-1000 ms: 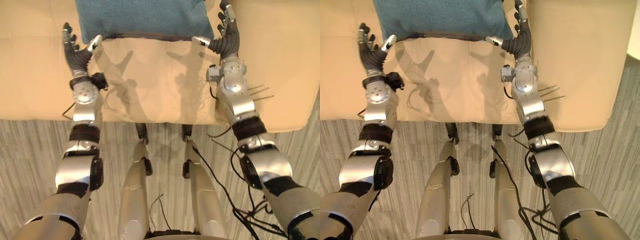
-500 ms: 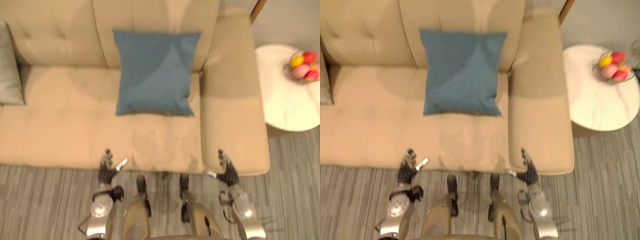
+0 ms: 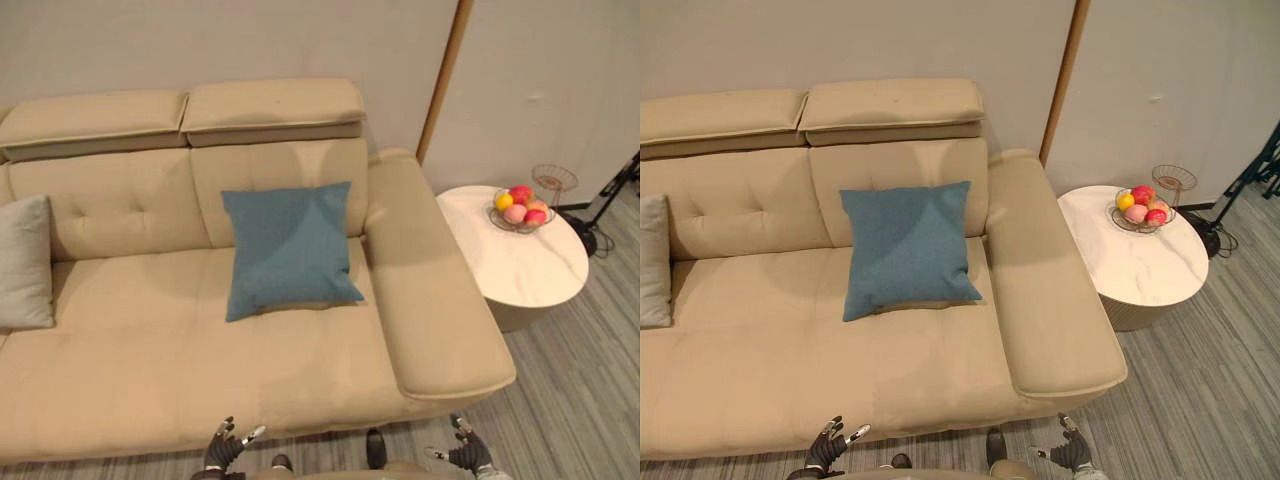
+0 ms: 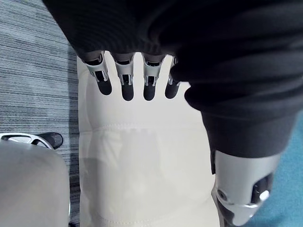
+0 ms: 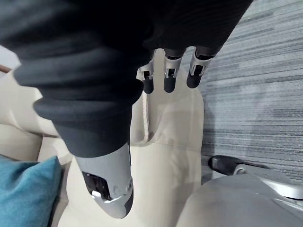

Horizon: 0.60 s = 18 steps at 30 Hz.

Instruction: Pick up cushions and gather them together orderly.

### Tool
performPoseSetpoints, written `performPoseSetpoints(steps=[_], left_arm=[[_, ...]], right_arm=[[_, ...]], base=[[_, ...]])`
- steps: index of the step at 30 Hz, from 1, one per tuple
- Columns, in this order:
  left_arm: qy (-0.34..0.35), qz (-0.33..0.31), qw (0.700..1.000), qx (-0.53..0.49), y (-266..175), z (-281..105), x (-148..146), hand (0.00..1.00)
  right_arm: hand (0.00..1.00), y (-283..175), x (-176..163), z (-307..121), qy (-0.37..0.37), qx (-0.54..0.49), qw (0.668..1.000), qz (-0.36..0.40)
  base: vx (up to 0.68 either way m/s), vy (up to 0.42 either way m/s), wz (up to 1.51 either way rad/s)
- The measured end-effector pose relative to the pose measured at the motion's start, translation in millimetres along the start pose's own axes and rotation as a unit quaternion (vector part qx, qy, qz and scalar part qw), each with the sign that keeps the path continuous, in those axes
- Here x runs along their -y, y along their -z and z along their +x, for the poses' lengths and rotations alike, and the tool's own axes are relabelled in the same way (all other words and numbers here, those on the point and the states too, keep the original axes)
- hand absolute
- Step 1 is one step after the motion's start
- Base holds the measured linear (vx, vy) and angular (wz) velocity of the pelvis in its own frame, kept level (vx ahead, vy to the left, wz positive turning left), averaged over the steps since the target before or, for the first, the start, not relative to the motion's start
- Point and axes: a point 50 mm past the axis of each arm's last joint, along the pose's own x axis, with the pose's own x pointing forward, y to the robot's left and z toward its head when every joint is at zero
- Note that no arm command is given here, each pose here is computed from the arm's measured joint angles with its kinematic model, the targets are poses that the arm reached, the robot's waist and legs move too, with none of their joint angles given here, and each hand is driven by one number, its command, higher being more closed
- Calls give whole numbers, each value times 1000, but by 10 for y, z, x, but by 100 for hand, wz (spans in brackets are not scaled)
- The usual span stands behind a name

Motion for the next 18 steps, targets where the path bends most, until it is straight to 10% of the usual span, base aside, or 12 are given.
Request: performPoseSetpoints(steps=[18], left_arm=[[3, -9, 998, 61, -318, 56, 235, 0]], right_arm=[[0, -458, 27, 207, 22, 59, 998, 1]], base=[[-188, -124, 21]])
